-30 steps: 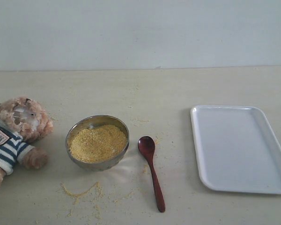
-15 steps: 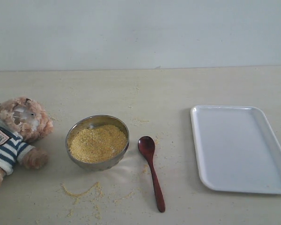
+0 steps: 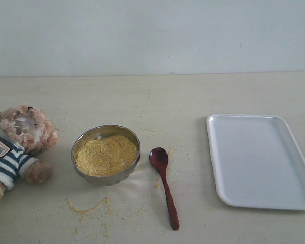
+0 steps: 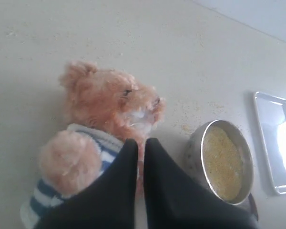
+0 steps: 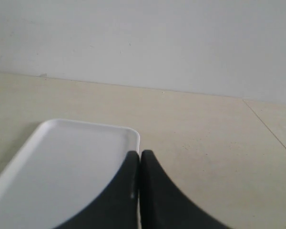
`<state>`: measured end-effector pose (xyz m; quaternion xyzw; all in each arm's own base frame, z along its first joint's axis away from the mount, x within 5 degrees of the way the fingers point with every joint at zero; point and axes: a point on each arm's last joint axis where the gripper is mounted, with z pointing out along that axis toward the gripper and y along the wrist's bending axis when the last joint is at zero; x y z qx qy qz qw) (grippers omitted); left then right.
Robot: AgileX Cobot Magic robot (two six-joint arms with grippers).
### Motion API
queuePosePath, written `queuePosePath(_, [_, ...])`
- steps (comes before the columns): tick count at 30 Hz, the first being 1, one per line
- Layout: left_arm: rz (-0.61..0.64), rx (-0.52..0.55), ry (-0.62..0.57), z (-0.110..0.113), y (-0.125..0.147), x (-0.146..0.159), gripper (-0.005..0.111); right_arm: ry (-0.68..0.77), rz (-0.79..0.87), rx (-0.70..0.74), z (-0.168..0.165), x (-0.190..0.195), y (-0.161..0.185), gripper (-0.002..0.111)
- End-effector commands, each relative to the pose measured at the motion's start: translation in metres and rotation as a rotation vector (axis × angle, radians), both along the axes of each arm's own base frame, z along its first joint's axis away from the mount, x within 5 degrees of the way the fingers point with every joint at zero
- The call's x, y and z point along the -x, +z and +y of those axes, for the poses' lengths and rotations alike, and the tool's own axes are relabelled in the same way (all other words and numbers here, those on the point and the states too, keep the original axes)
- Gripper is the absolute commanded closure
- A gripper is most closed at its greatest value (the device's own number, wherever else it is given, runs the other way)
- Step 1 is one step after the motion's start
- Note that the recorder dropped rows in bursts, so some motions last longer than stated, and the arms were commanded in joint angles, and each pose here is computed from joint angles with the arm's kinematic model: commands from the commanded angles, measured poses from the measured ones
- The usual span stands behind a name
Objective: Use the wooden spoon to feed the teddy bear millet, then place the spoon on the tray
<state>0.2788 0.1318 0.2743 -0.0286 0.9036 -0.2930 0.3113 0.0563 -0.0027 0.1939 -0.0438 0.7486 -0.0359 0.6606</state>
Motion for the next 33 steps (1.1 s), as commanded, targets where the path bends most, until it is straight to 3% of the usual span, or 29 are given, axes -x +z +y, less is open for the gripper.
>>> queuePosePath(1, [0.069, -0.119, -0.087, 0.005, -0.007, 0.010, 0.102, -0.001, 0.000, 0.007, 0.000, 0.000, 0.000, 0.109])
queuePosePath(4, [0.132, -0.172, -0.107, 0.007, -0.020, 0.016, 0.099, -0.001, 0.000, 0.007, 0.000, 0.000, 0.000, 0.109])
queuePosePath(8, [0.184, -0.136, -0.127, 0.003, -0.041, 0.022, 0.080, -0.001, 0.000, 0.007, 0.000, 0.000, 0.000, 0.109])
queuePosePath(11, [0.201, -0.126, -0.157, 0.000, -0.057, 0.025, 0.051, -0.001, 0.000, 0.007, 0.000, 0.000, 0.000, 0.109])
queuePosePath(15, [0.189, -0.110, -0.099, 0.001, -0.079, 0.022, -0.001, -0.001, 0.000, 0.007, 0.000, 0.000, 0.000, 0.109])
queuePosePath(22, [0.112, 0.123, 0.092, 0.001, -0.098, 0.002, -0.004, -0.001, 0.000, 0.007, 0.000, 0.000, 0.000, 0.109])
queuePosePath(28, [0.182, 0.112, 0.041, 0.002, -0.119, 0.004, -0.004, -0.001, 0.000, 0.007, 0.000, 0.000, 0.000, 0.109])
queuePosePath(33, [0.170, 0.127, 0.017, 0.002, -0.132, 0.000, -0.004, -0.001, 0.000, 0.007, 0.000, 0.000, 0.000, 0.109])
